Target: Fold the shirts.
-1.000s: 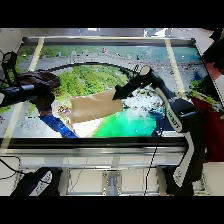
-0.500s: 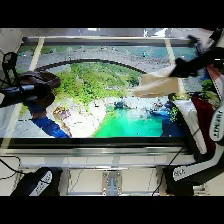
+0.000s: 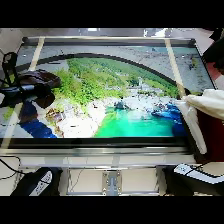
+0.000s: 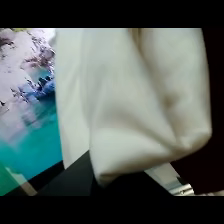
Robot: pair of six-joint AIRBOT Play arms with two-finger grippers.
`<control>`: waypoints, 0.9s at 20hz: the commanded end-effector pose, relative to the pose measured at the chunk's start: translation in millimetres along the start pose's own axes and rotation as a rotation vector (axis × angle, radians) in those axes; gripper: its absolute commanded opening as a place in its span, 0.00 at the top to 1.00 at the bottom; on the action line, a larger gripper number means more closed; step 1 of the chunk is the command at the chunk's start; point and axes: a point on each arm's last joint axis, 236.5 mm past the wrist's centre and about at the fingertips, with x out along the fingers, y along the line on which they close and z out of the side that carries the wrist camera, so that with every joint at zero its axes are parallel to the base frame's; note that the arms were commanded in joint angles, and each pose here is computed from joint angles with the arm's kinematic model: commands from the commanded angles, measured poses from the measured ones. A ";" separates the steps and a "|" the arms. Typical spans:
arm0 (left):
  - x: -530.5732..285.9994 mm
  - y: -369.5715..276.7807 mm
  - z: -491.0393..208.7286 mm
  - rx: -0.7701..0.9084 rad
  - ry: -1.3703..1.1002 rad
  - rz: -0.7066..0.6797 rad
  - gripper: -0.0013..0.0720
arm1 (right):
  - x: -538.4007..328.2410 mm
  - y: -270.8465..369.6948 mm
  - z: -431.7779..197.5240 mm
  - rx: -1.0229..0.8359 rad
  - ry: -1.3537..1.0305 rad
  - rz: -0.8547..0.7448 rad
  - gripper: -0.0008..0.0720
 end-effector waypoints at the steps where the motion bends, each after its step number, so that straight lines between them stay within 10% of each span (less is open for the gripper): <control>1: 0.1 0.4 -0.2 -0.001 0.001 0.000 0.96 | 33.0 -62.4 -64.4 0.182 0.170 -0.104 0.97; 3: 0.1 0.3 -0.2 -0.002 0.001 0.000 0.96 | 37.4 -80.2 -82.1 0.239 0.222 -0.154 0.80; 5: 0.1 0.3 -0.2 -0.001 0.001 0.000 0.96 | 23.7 -80.6 -75.7 0.264 0.168 -0.168 0.36; 7: 0.1 0.3 -0.2 -0.002 0.001 0.000 0.96 | -8.9 -74.9 -54.2 0.231 0.044 -0.195 0.26; 11: 0.3 0.4 -0.3 -0.002 0.001 0.000 0.96 | -82.5 -5.5 12.6 0.065 -0.311 -0.039 0.33; 15: 0.2 -0.6 -5.1 -0.002 0.022 -0.004 0.96 | -117.1 174.6 1.2 -0.340 -0.362 0.547 0.97; 18: 0.2 -0.7 -5.2 -0.002 0.022 -0.004 0.96 | -97.2 229.8 -34.0 -0.544 -0.255 0.584 0.97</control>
